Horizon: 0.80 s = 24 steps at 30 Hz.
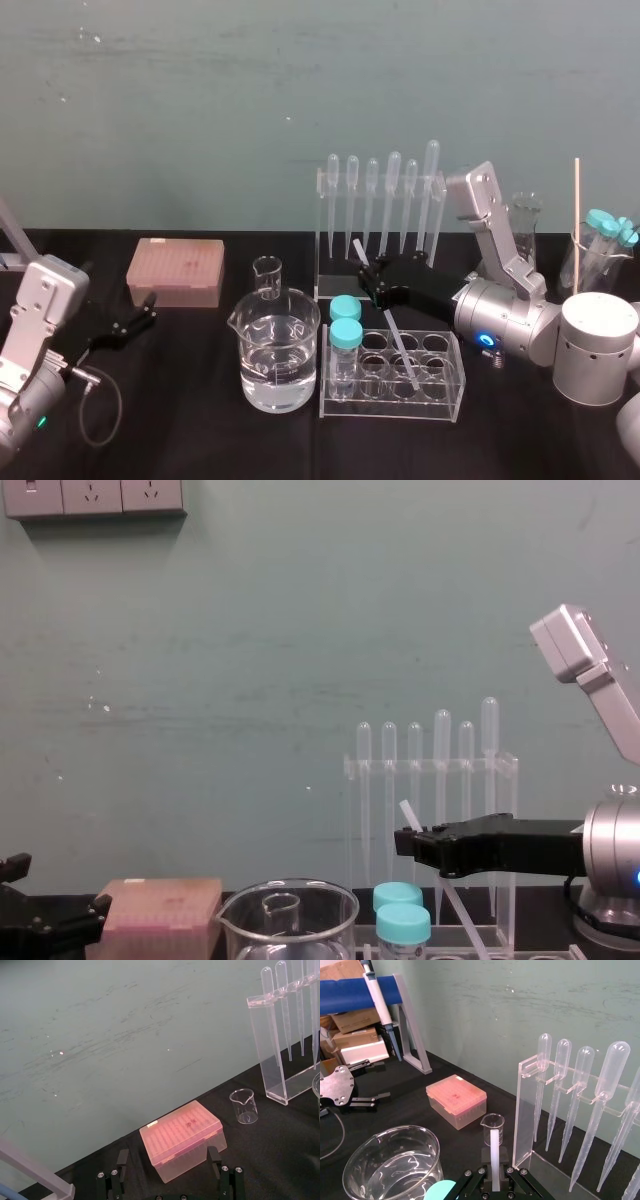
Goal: Pick up the stirring rod with one hand, then place it down.
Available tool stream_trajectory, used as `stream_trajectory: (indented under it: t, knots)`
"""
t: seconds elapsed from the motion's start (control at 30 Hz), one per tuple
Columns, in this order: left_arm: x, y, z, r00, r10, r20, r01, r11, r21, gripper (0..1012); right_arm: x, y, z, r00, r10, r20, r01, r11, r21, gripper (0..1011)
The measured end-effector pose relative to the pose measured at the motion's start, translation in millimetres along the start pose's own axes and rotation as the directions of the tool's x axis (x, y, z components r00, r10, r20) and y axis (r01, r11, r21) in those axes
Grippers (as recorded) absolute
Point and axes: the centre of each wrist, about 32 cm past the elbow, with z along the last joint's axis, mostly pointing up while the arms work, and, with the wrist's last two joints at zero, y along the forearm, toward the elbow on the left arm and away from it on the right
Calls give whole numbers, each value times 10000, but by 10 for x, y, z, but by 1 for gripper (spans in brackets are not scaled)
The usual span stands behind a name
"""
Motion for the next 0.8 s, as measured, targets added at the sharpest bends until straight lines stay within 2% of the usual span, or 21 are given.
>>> stream_trajectory:
  t: [0.17, 0.27, 0.3, 0.4, 0.43, 0.5, 0.53, 0.6, 0.63, 0.73, 0.77, 0.8]
  knots:
    - [0, 0, 0, 10000, 0, -1, 0, 10000, 0, 1000, -1, -11, -15, 10000, -73, 51, 72, 9998, 168, 70]
    - [0, 0, 0, 10000, -1, 0, 1, 10000, 0, 1000, -13, -37, -56, 9994, -262, 229, 243, 9965, 800, 70]
    - [0, 0, 0, 10000, 0, 0, 0, 10000, 0, 1000, -26, -56, -80, 9989, -359, 303, 321, 9926, 1171, 70]
    - [0, 0, 0, 10000, 0, 0, 0, 10000, 0, 1000, -51, -93, -125, 9980, -492, 409, 411, 9830, 1790, 69]
    - [0, 0, 0, 10000, -1, 0, 1, 10000, 0, 1000, -67, -120, -153, 9973, -566, 473, 448, 9742, 2210, 70]
    - [0, 0, 0, 10000, -1, 0, 1, 10000, 0, 1000, -86, -154, -194, 9969, -628, 469, 482, 9632, 2644, 69]
    - [0, 0, 0, 10000, 0, 0, 0, 10000, 0, 1000, -108, -190, -235, 9969, -662, 417, 503, 9504, 3071, 69]
    - [0, 0, 0, 10000, 0, 0, 0, 10000, 0, 1000, -126, -221, -270, 9970, -685, 369, 518, 9384, 3416, 69]
    - [0, 0, 0, 10000, -1, 0, 1, 10000, 0, 1000, -145, -257, -299, 9968, -709, 379, 514, 9243, 3782, 69]
    - [0, 0, 0, 10000, 0, 0, 0, 10000, 0, 1000, -158, -302, -317, 9963, -765, 401, 525, 9049, 4225, 69]
    - [0, 0, 0, 10000, -1, 0, 1, 10000, -1, 1000, -164, -329, -310, 9960, -797, 407, 530, 8921, 4488, 69]
    - [0, 0, 0, 10000, 0, 0, 0, 10000, 0, 1000, -164, -338, -300, 9959, -807, 409, 531, 8872, 4583, 69]
